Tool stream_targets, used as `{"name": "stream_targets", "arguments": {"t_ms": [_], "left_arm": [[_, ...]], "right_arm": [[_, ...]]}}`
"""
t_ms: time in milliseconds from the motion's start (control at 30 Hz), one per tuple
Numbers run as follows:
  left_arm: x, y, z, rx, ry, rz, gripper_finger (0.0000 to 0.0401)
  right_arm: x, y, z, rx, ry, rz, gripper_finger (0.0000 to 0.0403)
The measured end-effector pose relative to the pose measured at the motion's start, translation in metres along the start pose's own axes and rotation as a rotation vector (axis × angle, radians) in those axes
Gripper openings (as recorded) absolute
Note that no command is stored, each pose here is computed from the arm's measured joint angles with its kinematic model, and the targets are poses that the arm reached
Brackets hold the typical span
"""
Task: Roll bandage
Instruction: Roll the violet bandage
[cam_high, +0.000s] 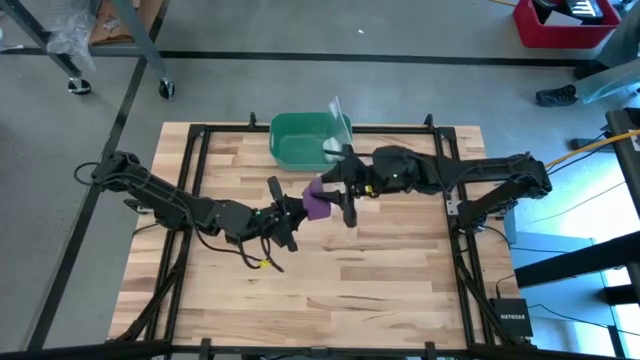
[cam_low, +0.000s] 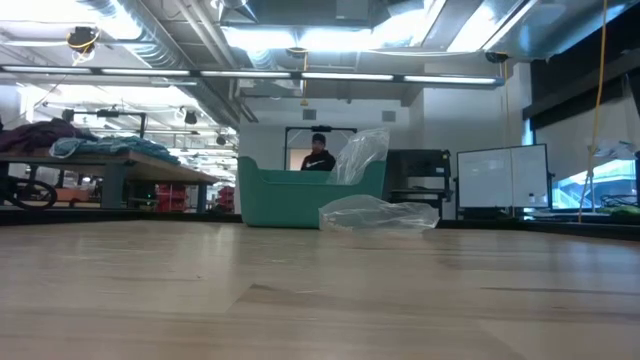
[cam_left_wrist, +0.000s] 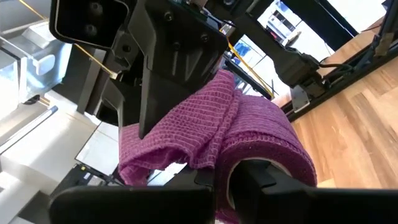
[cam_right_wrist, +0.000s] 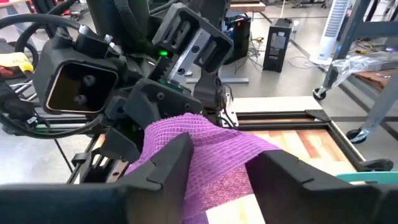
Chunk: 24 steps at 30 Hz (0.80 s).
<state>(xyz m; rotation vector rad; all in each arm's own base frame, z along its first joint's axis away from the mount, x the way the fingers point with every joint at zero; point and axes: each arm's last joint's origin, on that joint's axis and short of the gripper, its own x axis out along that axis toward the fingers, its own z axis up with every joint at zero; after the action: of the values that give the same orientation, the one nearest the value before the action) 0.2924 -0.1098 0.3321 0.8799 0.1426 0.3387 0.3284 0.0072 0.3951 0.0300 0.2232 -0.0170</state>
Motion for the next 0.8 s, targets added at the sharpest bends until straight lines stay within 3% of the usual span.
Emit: {"name": "stream_targets", "arguments": {"t_ms": [433, 600, 800], "left_arm": [[0.001, 0.001, 0.0, -0.017, -0.007, 0.0, 0.0015], [0.007, 0.005, -0.007, -0.141, 0.019, 0.016, 0.0015], [0.017, 0.008, -0.019, -0.293, 0.054, -0.005, 0.0015]], "right_arm": [[-0.005, 0.0, 0.004, 0.061, -0.024, 0.046, 0.0159], [-0.006, -0.001, 0.003, 0.018, -0.009, 0.047, 0.0159], [-0.006, -0.004, 0.0, -0.065, 0.027, -0.027, 0.0159]]}}
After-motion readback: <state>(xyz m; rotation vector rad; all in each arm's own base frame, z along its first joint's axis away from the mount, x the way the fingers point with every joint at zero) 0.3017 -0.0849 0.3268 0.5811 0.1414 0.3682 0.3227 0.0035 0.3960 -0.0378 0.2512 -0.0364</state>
